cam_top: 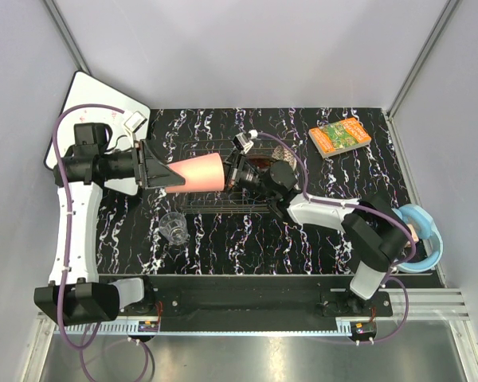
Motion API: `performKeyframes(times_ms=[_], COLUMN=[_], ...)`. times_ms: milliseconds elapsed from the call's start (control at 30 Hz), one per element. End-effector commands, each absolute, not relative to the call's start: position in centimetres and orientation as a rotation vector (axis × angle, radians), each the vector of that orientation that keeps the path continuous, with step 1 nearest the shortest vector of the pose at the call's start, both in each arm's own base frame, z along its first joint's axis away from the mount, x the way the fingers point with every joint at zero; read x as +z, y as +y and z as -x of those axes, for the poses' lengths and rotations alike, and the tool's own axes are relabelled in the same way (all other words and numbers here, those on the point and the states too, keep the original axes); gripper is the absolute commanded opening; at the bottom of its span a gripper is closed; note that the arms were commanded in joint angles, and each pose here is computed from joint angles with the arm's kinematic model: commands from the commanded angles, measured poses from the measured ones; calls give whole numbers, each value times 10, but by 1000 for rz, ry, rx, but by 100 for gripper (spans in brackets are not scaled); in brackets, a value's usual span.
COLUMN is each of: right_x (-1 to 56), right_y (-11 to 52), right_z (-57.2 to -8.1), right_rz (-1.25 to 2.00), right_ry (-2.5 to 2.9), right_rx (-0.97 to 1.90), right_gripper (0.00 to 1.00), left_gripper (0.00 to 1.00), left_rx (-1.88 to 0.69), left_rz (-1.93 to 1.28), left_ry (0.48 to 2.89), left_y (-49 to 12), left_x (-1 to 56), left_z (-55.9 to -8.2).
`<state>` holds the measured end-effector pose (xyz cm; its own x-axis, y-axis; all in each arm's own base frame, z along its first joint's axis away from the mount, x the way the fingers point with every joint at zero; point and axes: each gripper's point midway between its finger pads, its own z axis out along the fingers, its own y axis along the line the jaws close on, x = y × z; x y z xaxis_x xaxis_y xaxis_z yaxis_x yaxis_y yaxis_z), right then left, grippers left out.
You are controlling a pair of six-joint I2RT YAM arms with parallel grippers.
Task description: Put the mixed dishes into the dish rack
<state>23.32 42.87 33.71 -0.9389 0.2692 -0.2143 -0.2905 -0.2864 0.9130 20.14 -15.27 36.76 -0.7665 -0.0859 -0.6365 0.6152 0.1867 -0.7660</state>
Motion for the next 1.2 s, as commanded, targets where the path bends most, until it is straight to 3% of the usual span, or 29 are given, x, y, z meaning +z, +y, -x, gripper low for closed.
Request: performKeyframes(times_ms=[0, 133, 267, 467, 567, 600, 667, 733, 833, 1033, 1167], right_x=[372, 369, 364, 356, 350, 348, 336, 326, 302, 288, 290], right_y=[425, 430, 433, 448, 448, 448, 448, 439, 417, 353, 309], right_z=[-234, -234, -239, -236, -237, -235, -236, -233, -239, -254, -256], right_rz=[83, 92, 69, 107, 97, 107, 111, 110, 70, -52, -63], right_ry=[1468, 1479, 1485, 1552, 1576, 1590, 1643, 1689, 1766, 1780, 1802], right_rx=[2310, 2302, 2282, 2253, 2246, 2243, 2203, 2146, 2004, 1809, 1569], right_gripper=[0, 0, 0, 0, 0, 9, 25, 36, 44, 52, 57], left_gripper=[99, 96, 64, 38, 20, 9, 0, 0, 0, 0, 0], left_rx=[-1604, -1593, -1592, -1582, -1578, -1576, -1573, -1561, -1529, -1363, -1003], left_rz=[-531, -519, -508, -506, -502, -504, -505, -513, -518, -513, -475], left_ry=[1875, 1886, 1892, 1892, 1893, 1891, 1888, 1882, 1874, 1874, 2066], left_y=[-154, -154, -154, -154, -153, -153, -153, -153, -152, -147, -128], left_x=[375, 371, 372, 374, 375, 375, 377, 379, 386, 402, 362], left_z=[-196, -196, -198, -201, -202, -202, -202, -202, -203, -215, -246])
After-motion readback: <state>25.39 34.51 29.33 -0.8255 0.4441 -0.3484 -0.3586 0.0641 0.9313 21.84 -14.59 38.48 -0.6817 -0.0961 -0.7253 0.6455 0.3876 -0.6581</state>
